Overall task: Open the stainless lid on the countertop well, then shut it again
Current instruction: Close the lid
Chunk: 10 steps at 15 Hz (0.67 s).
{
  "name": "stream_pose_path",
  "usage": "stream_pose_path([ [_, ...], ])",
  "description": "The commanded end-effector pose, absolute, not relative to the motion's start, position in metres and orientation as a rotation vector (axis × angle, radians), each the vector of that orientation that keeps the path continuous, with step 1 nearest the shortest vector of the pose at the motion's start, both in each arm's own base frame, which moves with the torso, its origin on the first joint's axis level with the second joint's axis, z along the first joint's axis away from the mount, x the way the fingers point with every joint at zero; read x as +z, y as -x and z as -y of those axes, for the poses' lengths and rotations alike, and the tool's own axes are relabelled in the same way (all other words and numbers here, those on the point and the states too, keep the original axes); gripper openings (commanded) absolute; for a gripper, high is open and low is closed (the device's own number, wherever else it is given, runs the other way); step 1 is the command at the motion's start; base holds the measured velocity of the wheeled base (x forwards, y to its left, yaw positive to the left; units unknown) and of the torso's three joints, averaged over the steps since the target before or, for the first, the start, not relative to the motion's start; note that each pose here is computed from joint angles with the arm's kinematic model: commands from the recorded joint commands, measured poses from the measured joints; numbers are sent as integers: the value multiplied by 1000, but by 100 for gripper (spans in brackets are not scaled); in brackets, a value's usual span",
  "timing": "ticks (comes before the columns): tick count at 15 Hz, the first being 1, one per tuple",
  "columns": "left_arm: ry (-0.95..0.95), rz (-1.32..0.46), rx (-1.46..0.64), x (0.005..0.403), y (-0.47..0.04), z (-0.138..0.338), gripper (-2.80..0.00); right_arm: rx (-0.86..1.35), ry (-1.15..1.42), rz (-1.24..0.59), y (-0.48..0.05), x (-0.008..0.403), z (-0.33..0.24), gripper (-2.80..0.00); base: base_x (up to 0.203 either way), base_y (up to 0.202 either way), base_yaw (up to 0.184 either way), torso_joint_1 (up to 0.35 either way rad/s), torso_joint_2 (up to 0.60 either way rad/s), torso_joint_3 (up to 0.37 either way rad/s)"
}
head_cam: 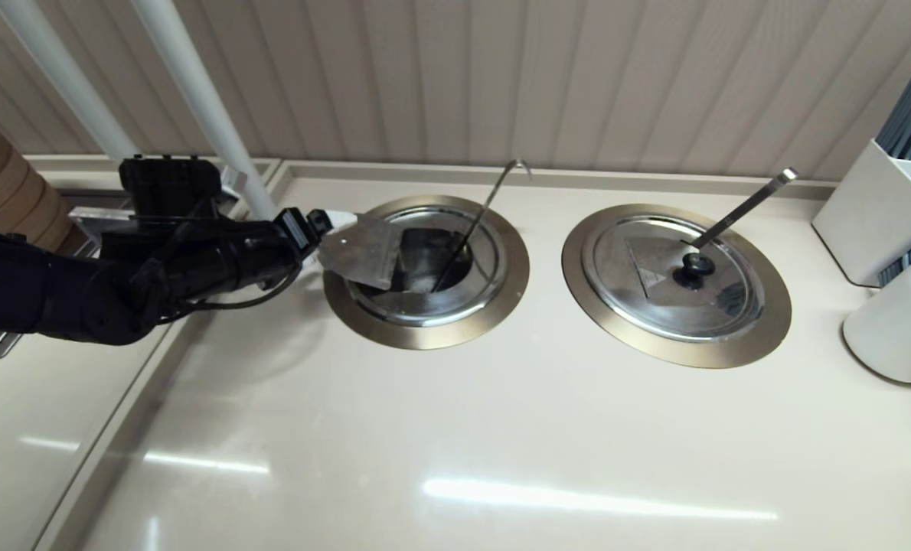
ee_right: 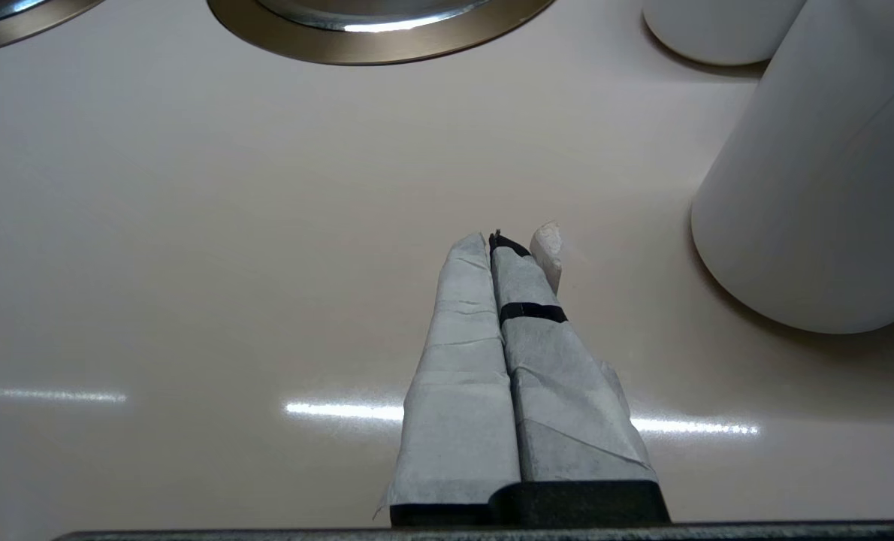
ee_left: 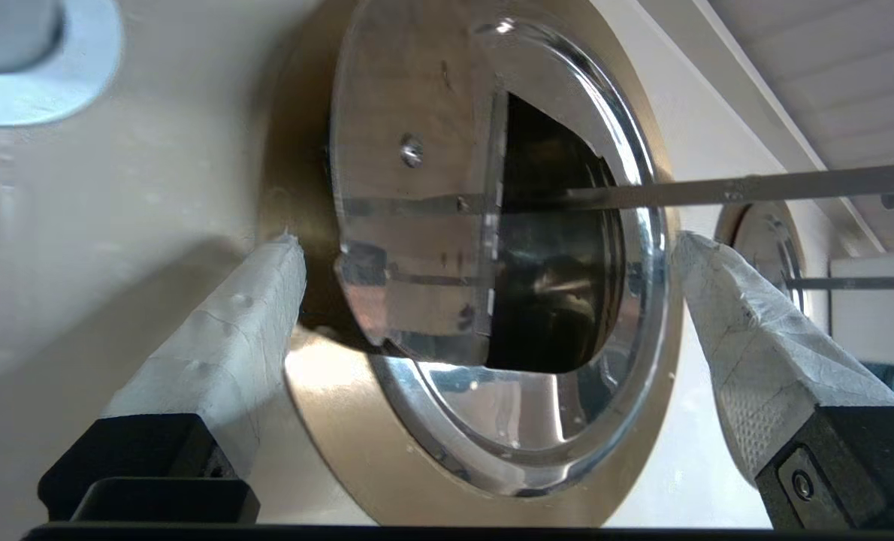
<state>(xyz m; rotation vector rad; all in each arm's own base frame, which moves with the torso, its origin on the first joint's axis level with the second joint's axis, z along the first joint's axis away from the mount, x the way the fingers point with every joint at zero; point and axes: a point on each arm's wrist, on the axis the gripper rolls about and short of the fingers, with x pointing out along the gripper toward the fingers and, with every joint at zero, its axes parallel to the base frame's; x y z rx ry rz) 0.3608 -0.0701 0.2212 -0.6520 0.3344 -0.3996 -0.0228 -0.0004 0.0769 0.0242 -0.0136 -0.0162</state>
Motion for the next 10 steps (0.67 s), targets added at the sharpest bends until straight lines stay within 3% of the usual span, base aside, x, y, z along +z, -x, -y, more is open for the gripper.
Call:
stream_pose_path([
  [1,660,-337,-405,220,-362,70,0,-17,-25,9,22,76,0,-280,0,0,0,0,0,0],
  [10,756,-383,-470,221,-362,73,0,-18,-25,10,22,76,0,-280,0,0,0,0,0,0],
])
